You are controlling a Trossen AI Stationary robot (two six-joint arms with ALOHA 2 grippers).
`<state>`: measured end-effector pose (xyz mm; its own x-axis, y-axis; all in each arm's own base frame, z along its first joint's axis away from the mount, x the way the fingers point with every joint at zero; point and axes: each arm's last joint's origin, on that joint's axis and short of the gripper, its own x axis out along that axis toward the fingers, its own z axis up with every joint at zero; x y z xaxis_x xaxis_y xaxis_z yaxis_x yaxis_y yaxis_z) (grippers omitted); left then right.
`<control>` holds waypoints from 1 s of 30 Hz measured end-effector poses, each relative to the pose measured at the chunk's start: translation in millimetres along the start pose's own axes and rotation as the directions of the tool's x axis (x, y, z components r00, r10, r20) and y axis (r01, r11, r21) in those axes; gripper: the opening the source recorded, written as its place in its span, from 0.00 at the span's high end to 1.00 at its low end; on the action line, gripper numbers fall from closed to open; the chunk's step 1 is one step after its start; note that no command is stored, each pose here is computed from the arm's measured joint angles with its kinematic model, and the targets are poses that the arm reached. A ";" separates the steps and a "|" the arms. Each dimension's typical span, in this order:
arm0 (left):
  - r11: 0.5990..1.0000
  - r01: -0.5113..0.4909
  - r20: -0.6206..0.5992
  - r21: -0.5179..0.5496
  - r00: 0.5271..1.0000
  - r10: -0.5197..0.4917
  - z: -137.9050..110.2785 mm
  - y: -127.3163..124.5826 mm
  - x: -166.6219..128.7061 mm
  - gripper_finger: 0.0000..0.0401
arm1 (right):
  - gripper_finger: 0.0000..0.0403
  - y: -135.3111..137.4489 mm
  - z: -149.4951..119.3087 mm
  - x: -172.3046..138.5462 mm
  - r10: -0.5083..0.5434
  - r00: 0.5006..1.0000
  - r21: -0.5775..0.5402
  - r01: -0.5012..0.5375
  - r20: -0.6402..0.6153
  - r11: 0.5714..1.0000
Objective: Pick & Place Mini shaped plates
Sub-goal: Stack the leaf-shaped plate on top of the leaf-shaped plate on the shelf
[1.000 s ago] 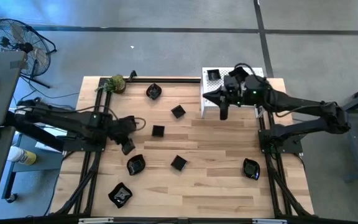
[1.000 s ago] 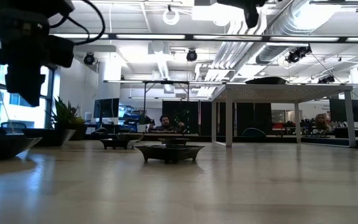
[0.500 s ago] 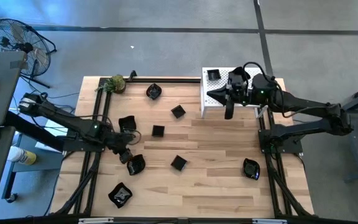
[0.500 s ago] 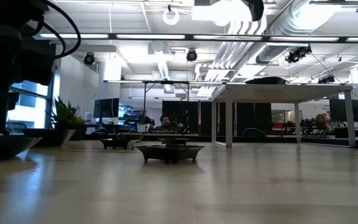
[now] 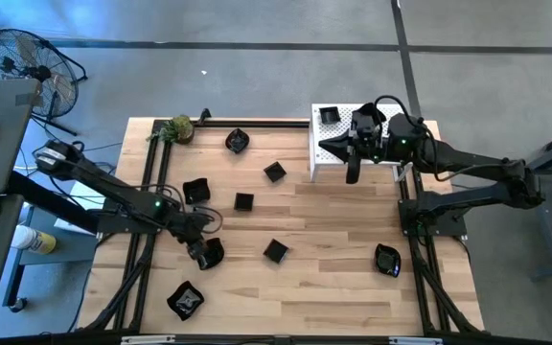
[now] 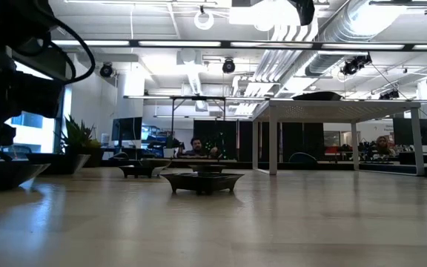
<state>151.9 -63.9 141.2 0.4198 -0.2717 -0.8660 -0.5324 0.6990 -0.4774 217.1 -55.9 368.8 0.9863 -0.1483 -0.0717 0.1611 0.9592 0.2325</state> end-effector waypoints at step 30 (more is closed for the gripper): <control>0.949 0.250 0.463 -0.193 0.876 -0.137 46.9 -5.6 -64.3 1.00 | 0.99 0.8 -3.2 0.3 -0.017 0.999 0.134 0.020 -0.030 0.991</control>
<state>162.3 -19.4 206.5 0.7810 -0.0269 -0.6240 -0.5419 0.4675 -0.6984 217.4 -54.4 365.9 0.9820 -0.1567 -0.1050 0.1844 0.9148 0.3593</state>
